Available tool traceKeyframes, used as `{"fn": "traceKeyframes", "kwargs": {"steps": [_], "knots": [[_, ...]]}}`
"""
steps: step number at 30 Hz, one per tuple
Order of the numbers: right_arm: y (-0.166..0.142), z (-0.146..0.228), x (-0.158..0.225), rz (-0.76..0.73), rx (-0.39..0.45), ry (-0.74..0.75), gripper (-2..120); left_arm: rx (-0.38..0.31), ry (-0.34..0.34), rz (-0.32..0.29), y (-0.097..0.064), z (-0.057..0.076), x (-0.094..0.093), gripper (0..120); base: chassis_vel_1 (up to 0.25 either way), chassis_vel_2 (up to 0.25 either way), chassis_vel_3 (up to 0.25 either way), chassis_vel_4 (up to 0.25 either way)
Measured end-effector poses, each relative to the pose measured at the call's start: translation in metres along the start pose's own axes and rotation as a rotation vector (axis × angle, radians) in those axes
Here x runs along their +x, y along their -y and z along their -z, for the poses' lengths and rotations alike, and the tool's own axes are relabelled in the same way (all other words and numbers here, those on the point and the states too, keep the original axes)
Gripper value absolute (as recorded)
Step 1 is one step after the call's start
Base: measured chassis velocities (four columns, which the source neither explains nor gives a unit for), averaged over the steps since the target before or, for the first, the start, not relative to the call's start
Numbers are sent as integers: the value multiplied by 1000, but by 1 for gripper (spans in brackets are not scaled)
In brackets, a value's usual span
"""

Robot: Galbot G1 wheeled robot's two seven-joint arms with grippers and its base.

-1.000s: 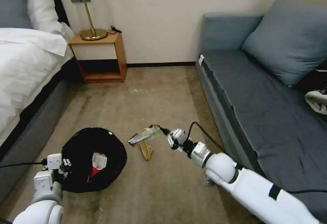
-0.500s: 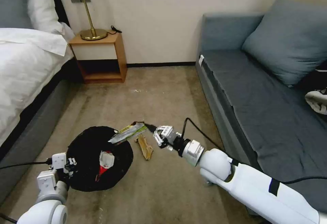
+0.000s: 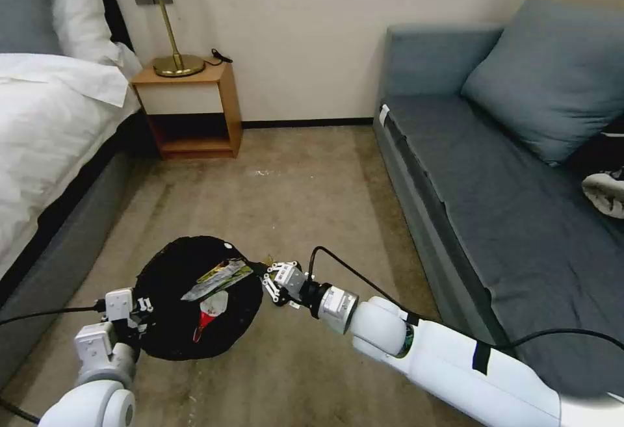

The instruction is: Pick up the trash bin, then pick up the garbage on the floor and place it into the trash bin.

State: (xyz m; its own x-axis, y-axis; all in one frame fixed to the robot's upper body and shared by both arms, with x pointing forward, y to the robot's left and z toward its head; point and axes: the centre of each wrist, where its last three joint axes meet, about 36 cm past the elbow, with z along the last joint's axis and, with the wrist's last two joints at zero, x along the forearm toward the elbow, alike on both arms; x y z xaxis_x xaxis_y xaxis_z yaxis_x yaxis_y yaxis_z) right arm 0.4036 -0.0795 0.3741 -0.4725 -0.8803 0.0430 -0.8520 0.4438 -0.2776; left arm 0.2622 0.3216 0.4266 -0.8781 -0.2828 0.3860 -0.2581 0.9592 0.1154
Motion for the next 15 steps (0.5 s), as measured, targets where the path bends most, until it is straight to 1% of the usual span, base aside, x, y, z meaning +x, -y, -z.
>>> {"fn": "traceKeyframes", "kwargs": {"steps": [3, 4, 5, 7, 8, 9, 11, 12, 13, 15], "knots": [[-6, 1, -5, 6, -29, 8, 0, 4, -1, 2, 2, -2, 1, 3, 0, 0, 0, 0], [-6, 1, -5, 6, -36, 8, 5, 3, -1, 3, 2, -3, 2, 3, 0, 0, 0, 0], [-6, 1, -5, 6, -36, 8, 5, 3, -1, 3, 2, -3, 2, 3, 0, 0, 0, 0], [-10, 0, -5, 5, -67, 6, 15, 2, 2, 2, 2, -2, 3, 3, 0, 0, 0, 0], [-10, 0, -4, 3, -77, 5, 18, 1, 3, 2, 2, -2, 3, 3, 0, 0, 0, 0], [-10, 0, -4, 3, -77, 5, 18, 1, 3, 2, 2, -2, 3, 3, 0, 0, 0, 0], [-10, 0, -2, -5, -94, 6, 26, 0, 3, 3, 2, -2, 3, 3, 0, 0, 0, 0], [-11, 0, -1, -11, -102, 6, 33, 1, 4, 3, 2, -2, 4, 3, 0, 0, 0, 0], [-11, 0, -1, -11, -102, 6, 33, 1, 4, 3, 2, -2, 4, 3, 0, 0, 0, 0], [-11, 1, 2, -26, -117, 9, 45, 2, 4, 3, 2, -2, 4, 3, 0, 0, 0, 0]]}}
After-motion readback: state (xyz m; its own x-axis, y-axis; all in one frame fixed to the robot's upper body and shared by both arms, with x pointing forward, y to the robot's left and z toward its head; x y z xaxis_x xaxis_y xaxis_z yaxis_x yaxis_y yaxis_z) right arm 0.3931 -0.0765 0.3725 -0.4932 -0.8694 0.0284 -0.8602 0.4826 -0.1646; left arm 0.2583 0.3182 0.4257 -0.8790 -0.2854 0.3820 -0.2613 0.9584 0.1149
